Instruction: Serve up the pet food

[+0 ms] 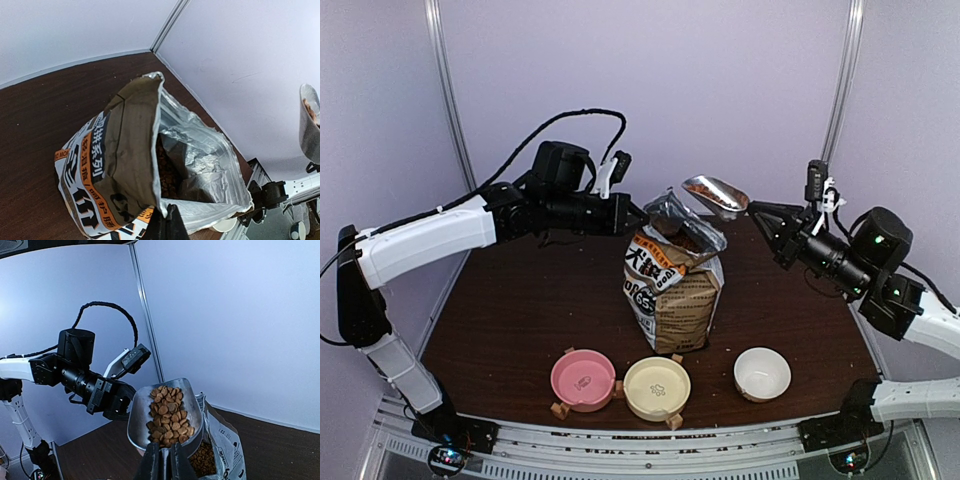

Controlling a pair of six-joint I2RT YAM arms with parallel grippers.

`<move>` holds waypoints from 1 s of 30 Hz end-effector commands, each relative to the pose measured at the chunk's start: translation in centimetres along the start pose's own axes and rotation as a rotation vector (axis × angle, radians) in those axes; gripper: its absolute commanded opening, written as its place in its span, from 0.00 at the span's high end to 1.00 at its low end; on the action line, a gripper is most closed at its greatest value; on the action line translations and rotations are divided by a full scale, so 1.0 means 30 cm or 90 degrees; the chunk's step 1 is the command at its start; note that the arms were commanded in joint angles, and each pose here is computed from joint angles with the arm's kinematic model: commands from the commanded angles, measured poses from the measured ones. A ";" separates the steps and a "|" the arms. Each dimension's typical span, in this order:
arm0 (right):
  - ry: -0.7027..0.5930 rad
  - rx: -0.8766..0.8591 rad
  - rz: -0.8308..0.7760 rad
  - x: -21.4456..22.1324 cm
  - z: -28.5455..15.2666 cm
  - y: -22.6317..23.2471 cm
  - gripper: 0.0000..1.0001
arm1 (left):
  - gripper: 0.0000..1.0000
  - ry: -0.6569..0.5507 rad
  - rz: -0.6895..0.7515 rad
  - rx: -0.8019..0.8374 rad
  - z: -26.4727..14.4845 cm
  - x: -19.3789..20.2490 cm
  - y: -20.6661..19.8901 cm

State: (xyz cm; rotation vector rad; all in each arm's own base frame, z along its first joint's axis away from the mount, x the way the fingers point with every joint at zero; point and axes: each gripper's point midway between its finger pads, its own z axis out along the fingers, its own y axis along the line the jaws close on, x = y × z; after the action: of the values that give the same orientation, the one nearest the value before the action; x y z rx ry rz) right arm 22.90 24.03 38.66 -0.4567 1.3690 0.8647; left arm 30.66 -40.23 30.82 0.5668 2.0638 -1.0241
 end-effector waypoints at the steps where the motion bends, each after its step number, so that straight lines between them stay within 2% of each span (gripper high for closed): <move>1: -0.025 -0.048 -0.005 -0.049 -0.016 0.057 1.00 | 1.00 -0.058 0.012 0.082 -0.059 -0.087 -0.123; 5: -0.011 -0.068 -0.006 -0.032 -0.020 0.088 1.00 | 1.00 -0.068 0.007 0.089 -0.065 -0.102 -0.132; 8: -0.002 -0.089 -0.003 -0.027 -0.024 0.121 1.00 | 0.90 -0.072 0.003 0.087 -0.072 -0.111 -0.132; 14: 0.035 -0.140 -0.002 0.003 -0.038 0.218 1.00 | 0.36 -0.107 0.003 0.044 -0.167 -0.154 -0.105; 19: 0.074 -0.182 0.005 0.057 -0.046 0.304 1.00 | 0.11 -0.136 0.001 -0.018 -0.292 -0.157 -0.039; 23: 0.113 -0.211 0.009 0.126 -0.051 0.376 1.00 | 0.02 -0.142 -0.025 -0.091 -0.386 -0.095 0.079; 30: 0.179 -0.241 0.002 0.263 -0.050 0.480 1.00 | 0.02 -0.163 -0.102 -0.182 -0.561 0.080 0.306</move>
State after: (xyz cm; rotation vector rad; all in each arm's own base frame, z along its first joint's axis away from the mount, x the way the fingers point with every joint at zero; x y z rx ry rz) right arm 11.21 33.22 33.45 -0.8989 1.4697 1.1115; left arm 28.10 -24.82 33.62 0.2386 1.9620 -0.8828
